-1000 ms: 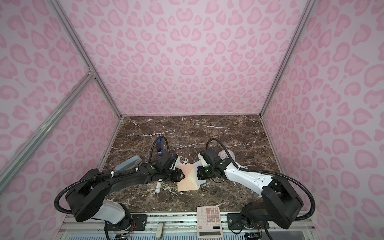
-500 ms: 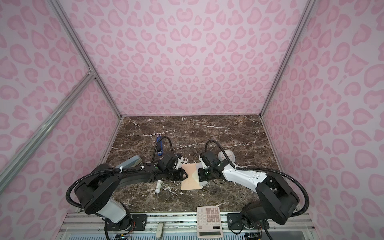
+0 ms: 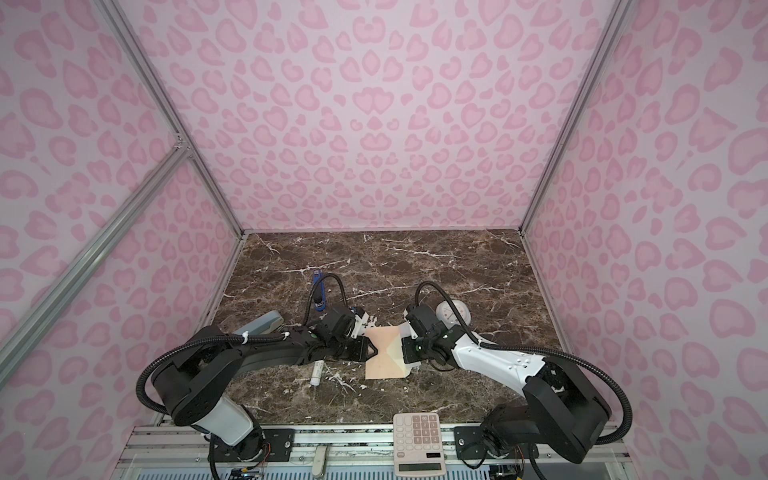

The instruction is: Place the letter into the envelope and seal it

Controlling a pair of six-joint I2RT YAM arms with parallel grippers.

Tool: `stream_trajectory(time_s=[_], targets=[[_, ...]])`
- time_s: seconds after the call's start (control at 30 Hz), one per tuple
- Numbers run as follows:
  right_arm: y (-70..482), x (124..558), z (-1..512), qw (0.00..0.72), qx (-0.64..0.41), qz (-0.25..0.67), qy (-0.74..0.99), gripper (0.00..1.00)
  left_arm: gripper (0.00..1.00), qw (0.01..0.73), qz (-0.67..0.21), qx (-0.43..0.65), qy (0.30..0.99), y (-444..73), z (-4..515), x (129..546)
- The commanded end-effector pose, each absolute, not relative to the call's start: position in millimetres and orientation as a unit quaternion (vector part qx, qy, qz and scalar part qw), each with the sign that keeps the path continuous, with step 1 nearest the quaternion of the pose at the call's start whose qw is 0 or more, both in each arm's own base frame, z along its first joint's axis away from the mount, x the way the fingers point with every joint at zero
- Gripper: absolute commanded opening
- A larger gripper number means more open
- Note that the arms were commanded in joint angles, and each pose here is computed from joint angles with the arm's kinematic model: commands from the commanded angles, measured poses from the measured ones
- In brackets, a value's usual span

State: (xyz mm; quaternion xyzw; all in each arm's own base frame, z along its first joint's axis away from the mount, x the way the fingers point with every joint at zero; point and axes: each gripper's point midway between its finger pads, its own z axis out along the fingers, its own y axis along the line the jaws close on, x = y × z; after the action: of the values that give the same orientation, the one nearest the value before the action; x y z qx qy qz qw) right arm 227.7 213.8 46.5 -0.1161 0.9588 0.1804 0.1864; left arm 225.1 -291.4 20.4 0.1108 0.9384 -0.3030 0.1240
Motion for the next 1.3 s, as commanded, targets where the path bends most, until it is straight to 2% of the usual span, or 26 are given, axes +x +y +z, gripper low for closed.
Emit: stream_trajectory(time_s=[0.0,0.53,1.27], targets=[[212.2,228.0,38.9,0.191,-0.118,0.173,0.959,0.00,0.42,0.065,-0.237,0.096,0.965,-262.0,-8.3,201.9],[211.3,213.4,21.1,0.183,-0.125,0.173,0.960,0.00,0.41,0.058,-0.237,0.089,0.966,-262.6,-11.4,201.6],[201.9,207.0,10.3,0.107,0.004,0.204,0.973,0.00,0.40,0.056,-0.234,0.085,0.967,-259.0,-13.2,198.3]])
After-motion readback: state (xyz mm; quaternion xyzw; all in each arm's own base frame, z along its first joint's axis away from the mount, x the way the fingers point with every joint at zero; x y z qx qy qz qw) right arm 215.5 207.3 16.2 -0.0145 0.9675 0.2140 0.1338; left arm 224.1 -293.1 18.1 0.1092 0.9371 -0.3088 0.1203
